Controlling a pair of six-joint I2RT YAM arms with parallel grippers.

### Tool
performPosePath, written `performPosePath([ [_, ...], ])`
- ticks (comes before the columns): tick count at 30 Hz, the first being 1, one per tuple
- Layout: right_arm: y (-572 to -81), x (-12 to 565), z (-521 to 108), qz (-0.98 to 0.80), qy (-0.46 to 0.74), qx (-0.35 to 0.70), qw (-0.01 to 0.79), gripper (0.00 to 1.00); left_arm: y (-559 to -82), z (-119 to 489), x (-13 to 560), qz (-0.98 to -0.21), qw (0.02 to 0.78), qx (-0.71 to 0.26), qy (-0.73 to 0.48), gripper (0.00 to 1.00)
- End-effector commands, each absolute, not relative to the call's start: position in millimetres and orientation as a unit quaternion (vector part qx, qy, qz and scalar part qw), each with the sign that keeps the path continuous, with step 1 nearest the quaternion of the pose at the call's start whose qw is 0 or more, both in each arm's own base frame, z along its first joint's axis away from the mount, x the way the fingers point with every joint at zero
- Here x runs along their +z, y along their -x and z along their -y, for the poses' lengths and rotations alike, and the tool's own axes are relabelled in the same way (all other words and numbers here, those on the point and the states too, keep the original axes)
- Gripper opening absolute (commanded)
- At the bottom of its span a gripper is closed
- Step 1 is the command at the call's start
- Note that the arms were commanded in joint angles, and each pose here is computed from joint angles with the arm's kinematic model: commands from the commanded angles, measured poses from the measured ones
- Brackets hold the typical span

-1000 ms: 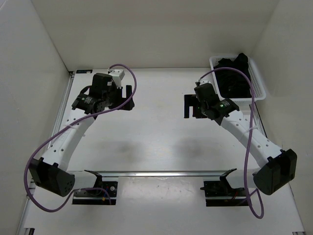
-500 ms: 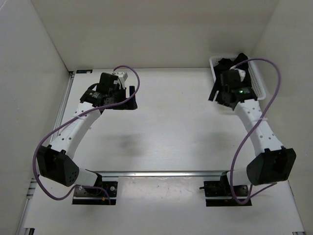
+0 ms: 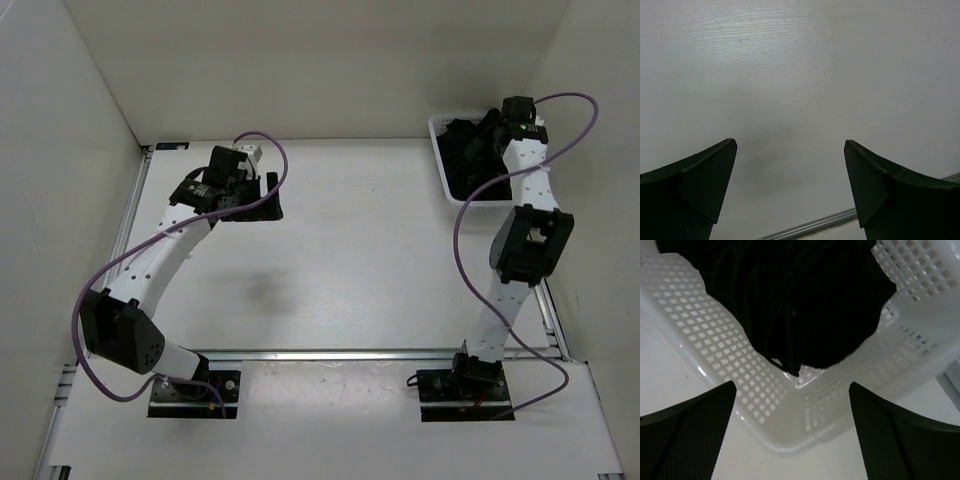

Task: Fold and stack the shorts
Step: Grab the shorts from the pile, then move the shorts to the center of the board

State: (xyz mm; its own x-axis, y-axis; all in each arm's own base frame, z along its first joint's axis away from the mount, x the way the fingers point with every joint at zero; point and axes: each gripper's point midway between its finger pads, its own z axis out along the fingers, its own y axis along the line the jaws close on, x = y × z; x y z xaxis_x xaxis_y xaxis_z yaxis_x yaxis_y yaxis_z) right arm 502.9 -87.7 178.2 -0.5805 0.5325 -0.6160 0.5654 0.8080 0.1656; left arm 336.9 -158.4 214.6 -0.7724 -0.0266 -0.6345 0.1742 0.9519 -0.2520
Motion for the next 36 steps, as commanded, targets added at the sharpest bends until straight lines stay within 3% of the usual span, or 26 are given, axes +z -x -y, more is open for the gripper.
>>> performPosePath([
  [1, -539.4, 157.3, 94.3, -0.892, -0.31, -0.017, 0.329, 0.99, -347.5, 159.8, 230.0, -0.923, 0.357, -0.142, -0.034, 1.0],
  [4, -567.6, 153.4, 102.5, -0.885, -0.311, -0.01, 0.345, 0.99, -354.3, 158.2, 232.1, -0.922, 0.363, -0.132, -0.03, 1.0],
  [8, -590.4, 104.0, 111.6, -0.889, -0.321, -0.013, 0.326, 0.99, -361.0, 158.6, 229.7, -0.923, 0.362, -0.126, -0.027, 1.0],
  [12, -604.4, 92.9, 116.3, -0.883, -0.326, -0.002, 0.338, 0.8, -373.2, 160.1, 232.5, -0.922, 0.367, -0.119, -0.024, 1.0],
  [15, -611.5, 111.5, 114.7, -0.876, -0.316, 0.008, 0.363, 0.42, -381.9, 163.7, 229.7, -0.924, 0.364, -0.118, -0.024, 1.0],
  [16, -611.5, 119.9, 114.7, -0.874, -0.316, 0.009, 0.369, 0.2, -381.7, 175.4, 221.8, -0.927, 0.345, -0.141, -0.036, 1.0],
  [18, -609.5, 152.5, 108.9, -0.867, -0.308, 0.027, 0.39, 0.0, -381.8, 188.5, 217.7, -0.928, 0.328, -0.169, -0.048, 1.0],
  [20, -605.9, 183.8, 103.1, -0.862, -0.295, 0.042, 0.411, 0.0, -383.4, 195.9, 215.3, -0.929, 0.321, -0.176, -0.047, 1.0],
  [26, -567.3, 353.7, 39.6, -0.812, -0.202, 0.119, 0.534, 0.0, -382.8, 194.2, 233.6, -0.922, 0.343, -0.176, -0.022, 1.0],
  [30, -506.4, 476.8, -66.1, -0.755, -0.065, 0.175, 0.629, 0.0, -375.4, 162.8, 224.2, -0.932, 0.319, -0.167, 0.048, 1.0],
  [36, -414.5, 550.5, -161.4, -0.703, 0.021, 0.251, 0.665, 0.0, -359.3, 104.2, 249.6, -0.915, 0.348, -0.16, 0.13, 1.0],
])
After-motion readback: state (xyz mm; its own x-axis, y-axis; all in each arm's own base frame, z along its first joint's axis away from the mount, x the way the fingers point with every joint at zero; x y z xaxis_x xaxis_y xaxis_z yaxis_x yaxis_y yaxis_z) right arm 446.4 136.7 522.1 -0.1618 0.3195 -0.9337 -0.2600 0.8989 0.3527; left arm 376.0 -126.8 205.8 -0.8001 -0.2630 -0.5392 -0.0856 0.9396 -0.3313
